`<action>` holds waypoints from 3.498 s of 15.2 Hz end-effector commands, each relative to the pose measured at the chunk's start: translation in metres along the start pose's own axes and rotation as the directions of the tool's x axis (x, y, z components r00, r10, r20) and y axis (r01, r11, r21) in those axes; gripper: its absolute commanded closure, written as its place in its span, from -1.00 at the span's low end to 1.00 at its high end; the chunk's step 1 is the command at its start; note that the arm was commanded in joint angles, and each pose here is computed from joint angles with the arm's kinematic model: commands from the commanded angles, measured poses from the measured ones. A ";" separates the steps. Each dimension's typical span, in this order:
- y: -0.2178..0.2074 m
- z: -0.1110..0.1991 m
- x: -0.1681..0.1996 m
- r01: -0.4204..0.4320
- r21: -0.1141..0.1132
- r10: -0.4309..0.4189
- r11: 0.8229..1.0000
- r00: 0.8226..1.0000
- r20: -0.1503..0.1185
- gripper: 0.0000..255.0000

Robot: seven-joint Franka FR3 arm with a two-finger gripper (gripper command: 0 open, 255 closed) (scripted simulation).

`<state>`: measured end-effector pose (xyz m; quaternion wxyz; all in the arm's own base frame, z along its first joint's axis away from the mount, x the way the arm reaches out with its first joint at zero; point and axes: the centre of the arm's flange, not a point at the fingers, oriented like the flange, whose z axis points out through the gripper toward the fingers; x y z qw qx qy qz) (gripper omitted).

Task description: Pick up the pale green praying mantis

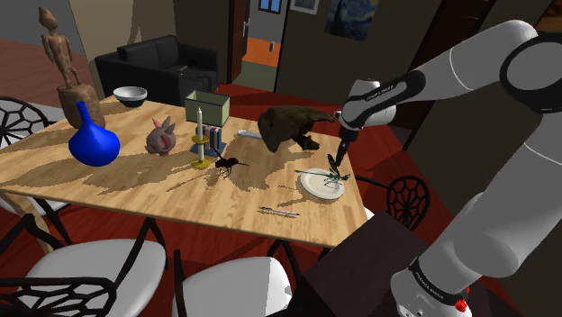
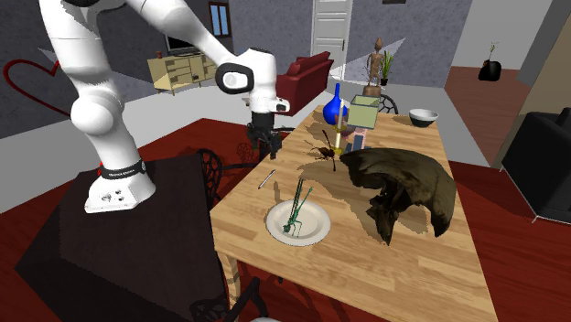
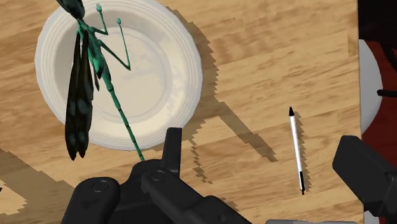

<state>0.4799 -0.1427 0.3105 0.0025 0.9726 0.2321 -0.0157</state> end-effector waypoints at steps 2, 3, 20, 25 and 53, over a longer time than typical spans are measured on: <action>0.020 0.028 0.016 0.061 -0.013 -0.061 0.998 0.998 0.005 -1.00; 0.027 0.037 0.022 0.080 -0.017 -0.080 0.997 0.997 0.006 -1.00; 0.105 0.179 0.112 0.333 -0.064 -0.332 0.941 0.943 0.035 -1.00; 0.105 0.203 0.113 0.333 -0.064 -0.332 0.941 0.943 0.035 -1.00; 0.105 0.123 0.110 0.333 -0.064 -0.332 0.941 0.943 0.035 1.00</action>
